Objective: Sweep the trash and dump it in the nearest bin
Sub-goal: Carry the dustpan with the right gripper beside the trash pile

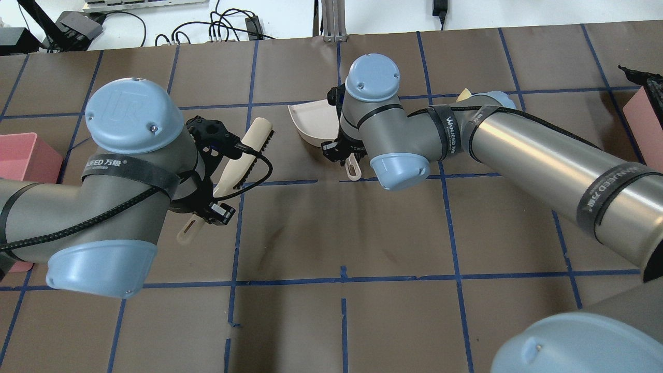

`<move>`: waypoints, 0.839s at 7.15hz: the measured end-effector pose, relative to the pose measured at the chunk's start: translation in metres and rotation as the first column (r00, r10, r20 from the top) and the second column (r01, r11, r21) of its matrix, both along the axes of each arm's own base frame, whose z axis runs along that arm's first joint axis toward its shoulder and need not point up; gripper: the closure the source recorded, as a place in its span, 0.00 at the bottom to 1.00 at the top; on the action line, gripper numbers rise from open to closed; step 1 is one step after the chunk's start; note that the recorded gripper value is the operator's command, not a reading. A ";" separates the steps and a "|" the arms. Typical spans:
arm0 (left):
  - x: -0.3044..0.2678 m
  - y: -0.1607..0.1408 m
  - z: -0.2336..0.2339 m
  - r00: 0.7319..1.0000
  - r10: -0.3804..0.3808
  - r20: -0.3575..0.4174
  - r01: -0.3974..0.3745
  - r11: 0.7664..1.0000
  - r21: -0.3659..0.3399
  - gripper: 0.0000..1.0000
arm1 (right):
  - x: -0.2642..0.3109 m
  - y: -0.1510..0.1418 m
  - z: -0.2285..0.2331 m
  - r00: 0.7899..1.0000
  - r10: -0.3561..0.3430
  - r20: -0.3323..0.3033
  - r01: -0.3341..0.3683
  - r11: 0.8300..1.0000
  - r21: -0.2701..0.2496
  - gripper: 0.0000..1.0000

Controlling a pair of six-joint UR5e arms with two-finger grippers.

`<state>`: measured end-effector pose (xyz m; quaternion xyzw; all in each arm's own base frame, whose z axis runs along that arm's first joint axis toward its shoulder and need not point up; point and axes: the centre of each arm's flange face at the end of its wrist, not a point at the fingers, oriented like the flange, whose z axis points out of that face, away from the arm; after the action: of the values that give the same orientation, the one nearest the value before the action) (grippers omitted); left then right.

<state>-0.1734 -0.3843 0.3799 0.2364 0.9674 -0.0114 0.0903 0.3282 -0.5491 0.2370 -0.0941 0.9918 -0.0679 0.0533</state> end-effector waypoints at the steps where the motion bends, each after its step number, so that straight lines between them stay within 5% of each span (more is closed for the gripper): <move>1: 0.001 0.000 0.000 0.999 0.053 -0.005 -0.053 0.999 -0.006 1.00 | 0.000 0.000 0.001 1.000 0.000 0.000 0.000 1.000 -0.001 0.94; 4: 0.001 0.000 -0.001 0.960 0.277 -0.042 -0.278 0.960 -0.028 1.00 | -0.021 -0.017 0.042 1.000 0.011 -0.025 -0.012 1.000 -0.008 1.00; 6: -0.003 0.000 0.002 0.985 0.165 -0.040 -0.166 0.986 -0.015 1.00 | -0.086 -0.045 0.097 0.995 0.073 -0.068 -0.069 0.996 0.049 1.00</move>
<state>-0.1762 -0.3838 0.3815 0.1541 0.9851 -0.0171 0.0742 0.2422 -0.5939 0.3341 -0.1303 0.9904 -0.0397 0.0233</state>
